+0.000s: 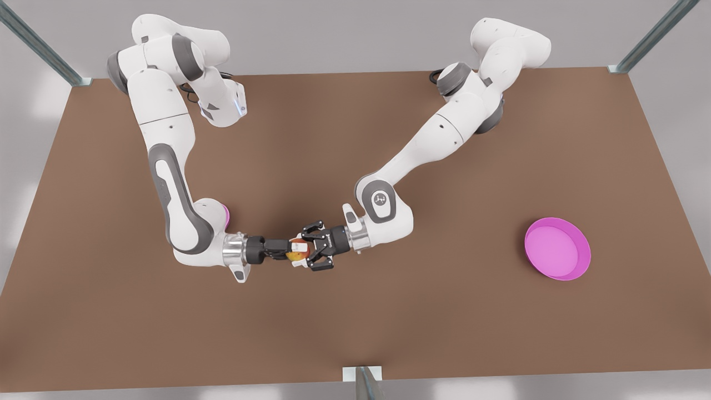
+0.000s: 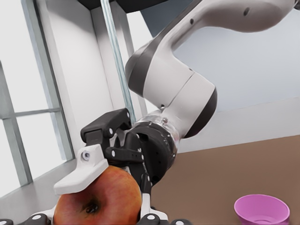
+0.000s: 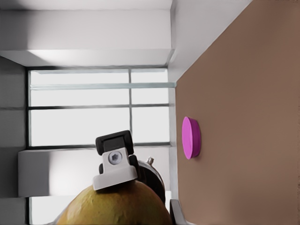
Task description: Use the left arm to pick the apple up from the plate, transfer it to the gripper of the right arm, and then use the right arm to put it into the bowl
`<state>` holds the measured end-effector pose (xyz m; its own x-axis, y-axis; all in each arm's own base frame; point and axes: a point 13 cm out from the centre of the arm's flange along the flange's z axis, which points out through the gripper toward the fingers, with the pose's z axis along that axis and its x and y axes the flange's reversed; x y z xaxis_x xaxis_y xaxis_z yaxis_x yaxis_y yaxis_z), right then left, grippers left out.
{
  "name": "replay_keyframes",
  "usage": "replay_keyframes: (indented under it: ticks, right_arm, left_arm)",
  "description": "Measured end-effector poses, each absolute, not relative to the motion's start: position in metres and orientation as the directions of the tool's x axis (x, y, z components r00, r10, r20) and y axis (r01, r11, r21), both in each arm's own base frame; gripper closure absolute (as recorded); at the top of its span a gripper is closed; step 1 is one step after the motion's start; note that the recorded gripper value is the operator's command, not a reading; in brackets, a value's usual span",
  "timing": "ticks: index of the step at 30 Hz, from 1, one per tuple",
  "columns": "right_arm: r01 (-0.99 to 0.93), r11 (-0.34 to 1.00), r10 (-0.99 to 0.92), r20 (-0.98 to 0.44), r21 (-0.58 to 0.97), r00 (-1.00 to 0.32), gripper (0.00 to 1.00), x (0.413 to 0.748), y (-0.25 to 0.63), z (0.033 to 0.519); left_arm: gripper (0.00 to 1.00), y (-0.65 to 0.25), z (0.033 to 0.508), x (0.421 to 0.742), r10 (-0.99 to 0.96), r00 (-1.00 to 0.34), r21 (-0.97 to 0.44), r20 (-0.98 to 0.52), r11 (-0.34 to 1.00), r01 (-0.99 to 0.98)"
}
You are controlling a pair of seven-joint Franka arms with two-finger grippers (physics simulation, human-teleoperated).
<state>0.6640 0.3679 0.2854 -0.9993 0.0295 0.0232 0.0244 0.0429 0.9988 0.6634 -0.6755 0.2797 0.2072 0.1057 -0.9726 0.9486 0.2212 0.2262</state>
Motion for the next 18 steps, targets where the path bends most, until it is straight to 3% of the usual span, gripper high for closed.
replay_keyframes:
  ticks: [1, 9, 13, 16, 18]
  right_arm:
    - [0.022, 0.045, 0.032, 0.020, 0.999, -0.999, 0.27, 0.665, 0.367, 0.285]
    - [0.007, 0.084, 0.041, 0.004, 0.996, -0.999, 0.27, 0.666, 0.342, 0.276]
    - [0.022, 0.157, 0.038, 0.017, 0.987, -0.999, 0.27, 0.647, 0.297, 0.257]
    - [0.002, 0.246, 0.008, 0.000, 0.969, -1.000, 0.27, 0.628, 0.249, 0.249]
    - [-0.023, 0.311, -0.024, -0.017, 0.950, -1.000, 0.27, 0.616, 0.216, 0.246]
  left_arm:
    - [0.01, -0.676, 0.280, 0.663, 0.107, 0.210, 0.230, -0.972, 0.221, 0.948]
    - [0.01, -0.676, 0.281, 0.664, 0.112, 0.224, 0.244, -0.968, 0.225, 0.943]
    - [0.01, -0.666, 0.280, 0.672, 0.122, 0.232, 0.255, -0.965, 0.234, 0.938]
    - [0.01, -0.607, 0.260, 0.699, 0.183, 0.193, 0.234, -0.964, 0.243, 0.941]
    - [0.01, -0.525, 0.246, 0.700, 0.265, 0.140, 0.201, -0.954, 0.223, 0.954]
